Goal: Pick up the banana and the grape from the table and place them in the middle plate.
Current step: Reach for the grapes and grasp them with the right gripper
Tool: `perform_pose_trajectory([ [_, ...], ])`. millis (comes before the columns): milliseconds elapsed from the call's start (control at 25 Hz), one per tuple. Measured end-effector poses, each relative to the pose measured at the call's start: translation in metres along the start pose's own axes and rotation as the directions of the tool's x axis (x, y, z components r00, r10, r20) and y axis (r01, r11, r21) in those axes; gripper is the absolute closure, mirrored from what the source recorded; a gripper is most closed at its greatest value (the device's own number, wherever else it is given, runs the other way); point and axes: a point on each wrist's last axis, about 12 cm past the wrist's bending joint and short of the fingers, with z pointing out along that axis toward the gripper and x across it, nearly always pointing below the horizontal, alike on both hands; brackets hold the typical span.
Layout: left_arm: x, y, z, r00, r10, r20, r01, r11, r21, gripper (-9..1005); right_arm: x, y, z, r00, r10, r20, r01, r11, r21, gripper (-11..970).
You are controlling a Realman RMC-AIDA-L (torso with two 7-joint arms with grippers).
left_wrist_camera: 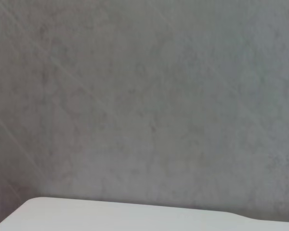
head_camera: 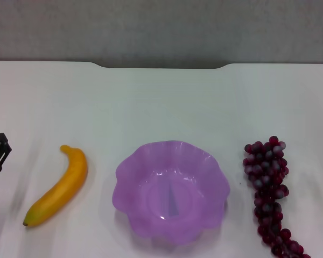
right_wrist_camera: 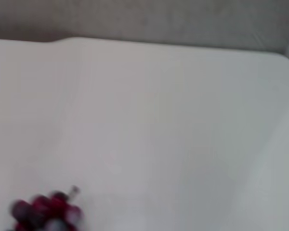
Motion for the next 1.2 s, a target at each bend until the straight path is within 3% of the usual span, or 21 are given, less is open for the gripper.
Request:
perform_pose_trajectory([
  [160,-0.001,0.000,0.001,1.000,0.000,0.003,0.000,1.000,-0.001,105,-0.008,0.032,0.013,0.997,-0.061,0.042,0.064,0.996,-0.061,136],
  [400,-0.002,-0.003,0.004,1.000,0.001,0.007,-0.001,1.000,0.011,105,0.007,0.068,0.027,0.997,-0.060,0.055,0.069,0.984,-0.162,135],
  [1200,-0.003,-0.004,0.005,1.000,0.003,0.009,-0.004,1.000,0.015,105,0.035,0.094,0.043,0.998,-0.061,0.003,0.060,0.969,-0.241,136],
])
